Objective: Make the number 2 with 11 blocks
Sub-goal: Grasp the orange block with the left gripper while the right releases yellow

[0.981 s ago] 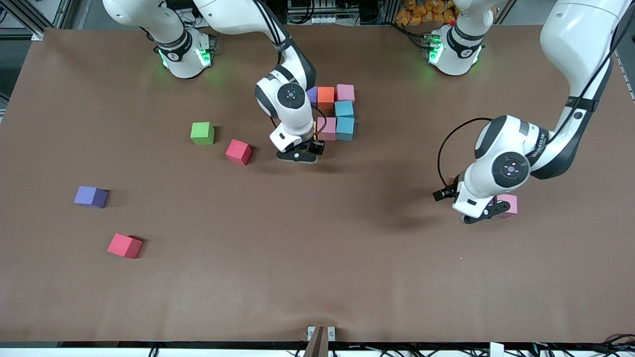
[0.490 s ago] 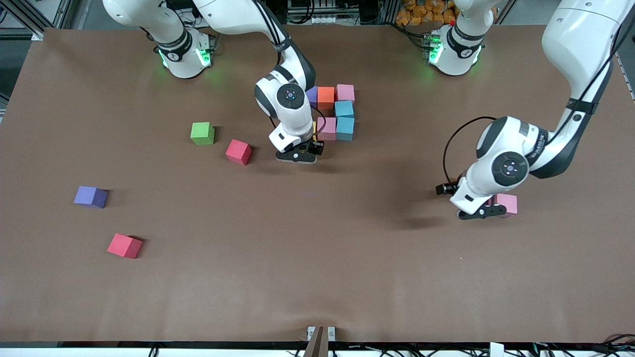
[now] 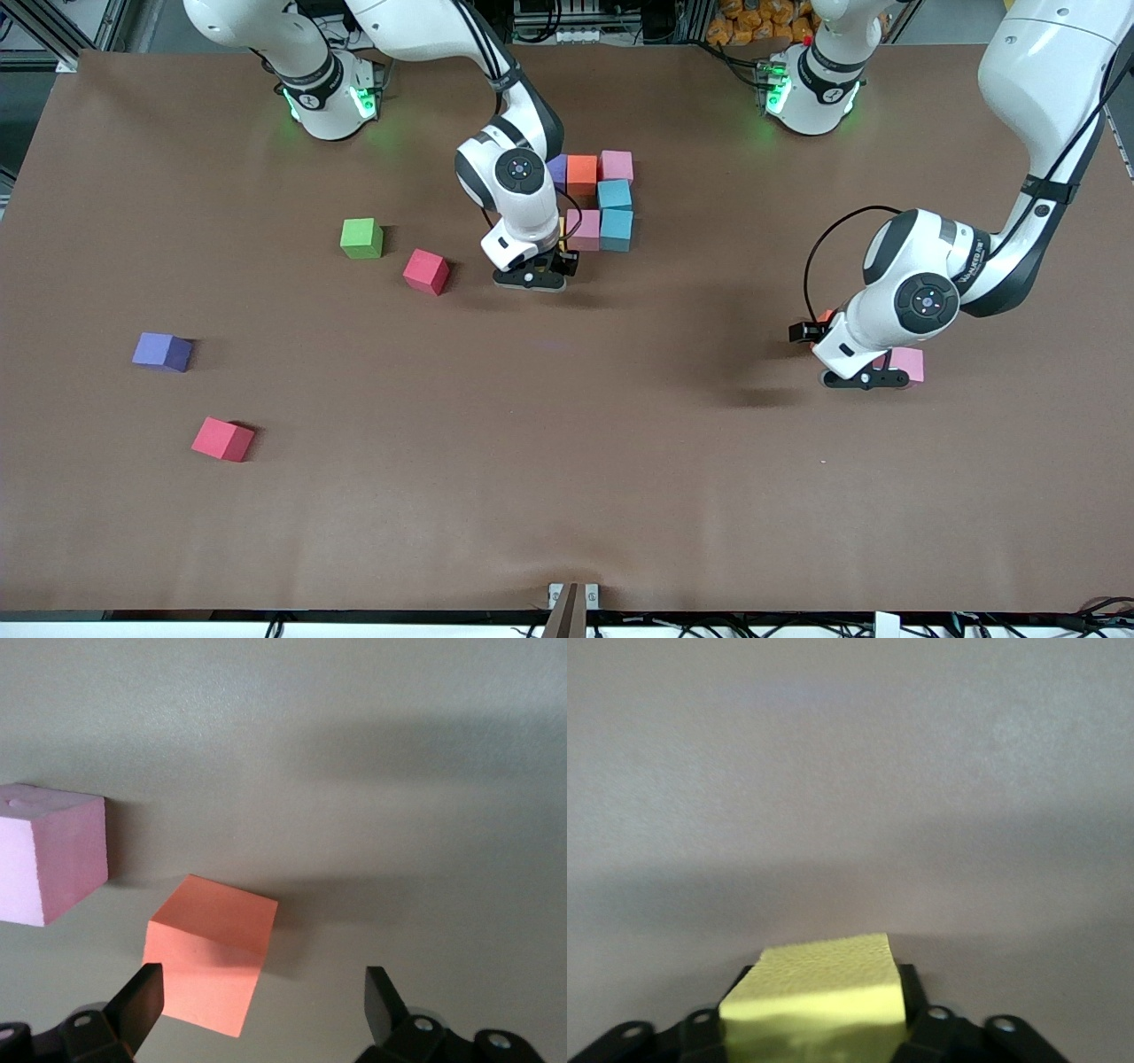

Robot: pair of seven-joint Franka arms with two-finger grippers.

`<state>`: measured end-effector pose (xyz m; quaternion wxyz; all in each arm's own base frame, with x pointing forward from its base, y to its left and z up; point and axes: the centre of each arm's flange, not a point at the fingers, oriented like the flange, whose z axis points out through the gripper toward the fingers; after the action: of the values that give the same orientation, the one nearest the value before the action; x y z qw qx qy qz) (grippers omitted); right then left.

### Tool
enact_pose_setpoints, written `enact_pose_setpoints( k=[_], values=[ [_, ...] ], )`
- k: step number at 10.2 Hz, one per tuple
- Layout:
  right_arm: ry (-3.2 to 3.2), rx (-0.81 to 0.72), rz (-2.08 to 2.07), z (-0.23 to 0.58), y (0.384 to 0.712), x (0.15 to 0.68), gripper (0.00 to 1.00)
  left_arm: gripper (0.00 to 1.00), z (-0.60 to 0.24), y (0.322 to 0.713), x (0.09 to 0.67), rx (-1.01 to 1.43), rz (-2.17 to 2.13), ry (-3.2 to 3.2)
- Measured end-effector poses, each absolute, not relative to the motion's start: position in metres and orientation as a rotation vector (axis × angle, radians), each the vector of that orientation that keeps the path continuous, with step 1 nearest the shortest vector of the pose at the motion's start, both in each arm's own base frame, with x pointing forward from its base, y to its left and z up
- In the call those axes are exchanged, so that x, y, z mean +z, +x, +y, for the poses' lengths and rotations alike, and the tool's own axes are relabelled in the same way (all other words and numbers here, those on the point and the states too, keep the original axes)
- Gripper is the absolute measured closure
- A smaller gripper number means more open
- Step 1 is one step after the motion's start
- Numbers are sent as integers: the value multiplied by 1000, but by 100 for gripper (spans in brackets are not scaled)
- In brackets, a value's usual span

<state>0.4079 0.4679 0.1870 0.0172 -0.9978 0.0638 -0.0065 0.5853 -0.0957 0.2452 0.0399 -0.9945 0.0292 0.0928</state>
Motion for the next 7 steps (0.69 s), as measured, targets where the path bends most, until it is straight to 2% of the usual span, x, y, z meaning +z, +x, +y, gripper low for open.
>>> enact_pose_setpoints(
  k=[1,2,3,4,7],
  values=[
    [-3108,-12,199,466,406,184,16,0,-85,585,243,286,126,-3054],
    [-3110,-12,203,464,407,183,14,0,-71,585,240,278,155,-3066],
    [-3110,-15,208,463,409,184,3,0,-62,585,237,269,181,-3075],
    [-3110,-18,214,461,411,184,0,0,-55,584,235,269,191,-3080],
    [-3100,-30,234,458,419,189,0,0,-55,578,228,283,201,-3083]
  ],
)
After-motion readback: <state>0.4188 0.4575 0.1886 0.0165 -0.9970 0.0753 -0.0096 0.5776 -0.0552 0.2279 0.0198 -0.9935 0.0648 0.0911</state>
